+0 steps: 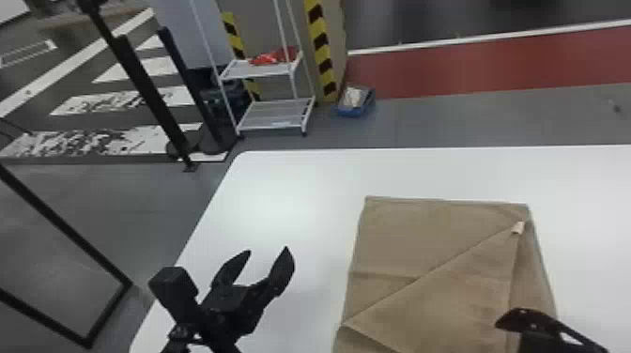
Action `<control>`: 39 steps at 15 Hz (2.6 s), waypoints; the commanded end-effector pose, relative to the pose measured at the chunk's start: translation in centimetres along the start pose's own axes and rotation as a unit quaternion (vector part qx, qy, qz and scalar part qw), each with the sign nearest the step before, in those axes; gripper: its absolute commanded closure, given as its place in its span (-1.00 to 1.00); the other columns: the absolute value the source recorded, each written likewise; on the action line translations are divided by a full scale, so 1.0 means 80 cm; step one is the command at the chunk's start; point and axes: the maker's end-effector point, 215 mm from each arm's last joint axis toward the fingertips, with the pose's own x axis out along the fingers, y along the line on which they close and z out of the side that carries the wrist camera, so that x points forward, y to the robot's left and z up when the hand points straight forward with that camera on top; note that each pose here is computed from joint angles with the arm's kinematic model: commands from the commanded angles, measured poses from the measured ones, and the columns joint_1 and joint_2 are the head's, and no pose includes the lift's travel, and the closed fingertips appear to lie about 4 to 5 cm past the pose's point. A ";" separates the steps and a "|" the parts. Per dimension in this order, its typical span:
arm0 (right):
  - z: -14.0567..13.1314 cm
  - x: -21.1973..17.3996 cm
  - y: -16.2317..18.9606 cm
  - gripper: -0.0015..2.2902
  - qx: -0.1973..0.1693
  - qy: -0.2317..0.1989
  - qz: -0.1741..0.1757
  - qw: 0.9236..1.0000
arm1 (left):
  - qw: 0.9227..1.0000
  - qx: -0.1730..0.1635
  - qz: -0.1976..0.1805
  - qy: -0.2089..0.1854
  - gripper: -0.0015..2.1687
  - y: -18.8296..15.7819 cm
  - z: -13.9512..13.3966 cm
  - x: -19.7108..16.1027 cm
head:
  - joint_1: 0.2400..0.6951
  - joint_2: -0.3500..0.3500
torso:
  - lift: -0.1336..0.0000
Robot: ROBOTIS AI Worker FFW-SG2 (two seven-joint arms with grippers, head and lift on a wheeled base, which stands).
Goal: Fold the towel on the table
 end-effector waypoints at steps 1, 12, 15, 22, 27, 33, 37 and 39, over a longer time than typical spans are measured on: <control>0.000 0.004 0.005 -0.81 -0.002 0.005 0.006 1.000 | 1.000 -0.002 0.001 0.001 -0.87 0.000 -0.002 0.001 | 1.00 1.00 | -0.78; -0.010 0.008 -0.015 -0.58 0.007 0.018 -0.019 1.000 | 1.000 -0.002 0.000 0.001 -0.87 0.000 -0.002 0.002 | 1.00 1.00 | -0.78; -0.004 0.006 -0.023 -0.58 0.011 0.010 -0.032 0.999 | 1.000 -0.002 0.000 0.002 -0.87 0.000 -0.003 0.002 | 1.00 0.99 | -0.78; 0.002 0.007 -0.025 -0.13 0.014 0.005 -0.030 0.999 | 1.000 -0.003 0.001 0.004 -0.87 0.002 -0.006 0.002 | 1.00 0.99 | -0.78; -0.006 -0.002 -0.034 0.47 0.015 0.004 -0.033 0.999 | 1.000 -0.004 -0.007 0.004 -0.87 -0.001 -0.006 0.002 | 1.00 0.99 | -0.78; -0.020 -0.103 -0.110 0.47 0.096 -0.056 -0.091 0.990 | 0.997 0.008 -0.068 0.026 -0.86 -0.050 0.004 0.038 | 1.00 0.71 | -0.78; -0.060 -0.148 -0.143 0.47 0.129 -0.064 -0.100 0.985 | 0.989 0.041 -0.128 0.065 -0.87 -0.103 0.005 0.066 | 1.00 0.42 | -0.78; -0.084 -0.160 -0.153 0.47 0.140 -0.058 -0.098 0.984 | 0.986 0.060 -0.133 0.078 -0.87 -0.119 0.003 0.083 | 1.00 0.18 | -0.78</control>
